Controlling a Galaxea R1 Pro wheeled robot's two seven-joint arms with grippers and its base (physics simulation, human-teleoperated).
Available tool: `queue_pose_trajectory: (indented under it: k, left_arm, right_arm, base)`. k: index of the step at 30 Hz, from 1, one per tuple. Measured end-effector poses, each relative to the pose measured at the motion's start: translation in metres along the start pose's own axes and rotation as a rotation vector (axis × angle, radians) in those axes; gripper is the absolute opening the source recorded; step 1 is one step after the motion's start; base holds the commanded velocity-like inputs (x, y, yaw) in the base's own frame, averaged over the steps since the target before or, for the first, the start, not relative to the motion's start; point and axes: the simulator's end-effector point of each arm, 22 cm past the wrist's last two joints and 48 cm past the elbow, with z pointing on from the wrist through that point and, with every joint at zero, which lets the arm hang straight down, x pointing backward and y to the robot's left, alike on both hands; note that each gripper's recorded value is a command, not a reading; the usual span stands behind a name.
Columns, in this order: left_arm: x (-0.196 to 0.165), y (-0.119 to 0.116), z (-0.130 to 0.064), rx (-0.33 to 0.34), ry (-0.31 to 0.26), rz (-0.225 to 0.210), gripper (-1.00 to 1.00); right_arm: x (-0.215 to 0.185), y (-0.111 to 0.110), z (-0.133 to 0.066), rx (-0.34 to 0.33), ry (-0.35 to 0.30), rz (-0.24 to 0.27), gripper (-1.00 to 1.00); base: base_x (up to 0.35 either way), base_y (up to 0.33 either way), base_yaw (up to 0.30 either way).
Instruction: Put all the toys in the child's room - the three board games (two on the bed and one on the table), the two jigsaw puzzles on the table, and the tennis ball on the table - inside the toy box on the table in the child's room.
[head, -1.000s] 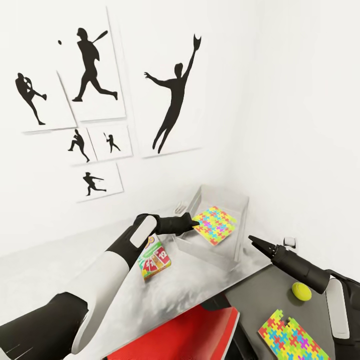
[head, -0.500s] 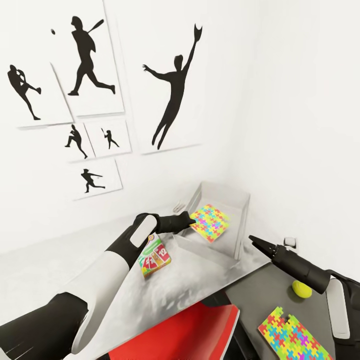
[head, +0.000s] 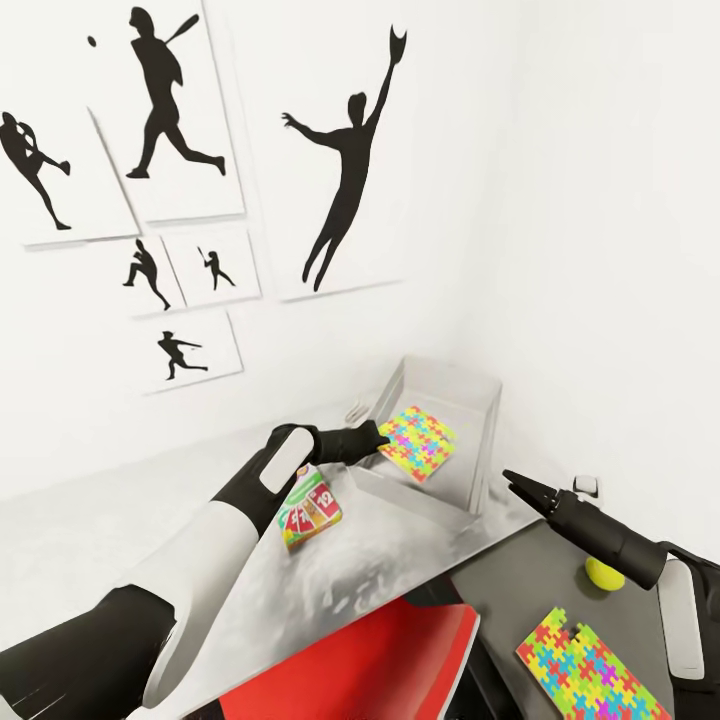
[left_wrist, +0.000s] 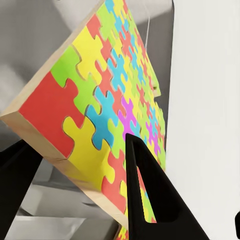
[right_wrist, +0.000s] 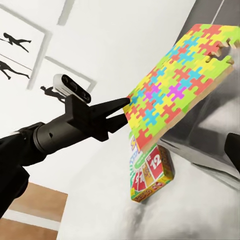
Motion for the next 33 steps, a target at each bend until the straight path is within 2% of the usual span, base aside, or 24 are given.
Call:
queue_pose_trajectory:
  k: [18,22,28,33]
  left_arm:
    - [0.004,0.012,0.008,-0.003,0.009,-0.015,-1.0]
    - [-0.006,-0.001,0.007,0.025,-0.012,0.005,-1.0]
    - [-0.011,-0.004,0.007,0.035,-0.028,0.015,-1.0]
    - [-0.022,-0.001,0.009,0.036,-0.083,0.016,-1.0]
  right_arm:
    - [0.007,-0.013,0.003,0.017,0.013,0.019,1.0]
    - [0.008,-0.016,0.004,0.02,0.015,0.023,1.0]
    - [0.011,-0.021,0.004,0.026,0.02,0.03,1.0]
    - [0.013,-0.024,0.005,0.03,0.023,0.035,1.0]
  base:
    - [0.0,0.0,0.0]
    - [0.0,0.0,0.0]
    - [0.0,0.0,0.0]
    - [0.0,0.0,0.0]
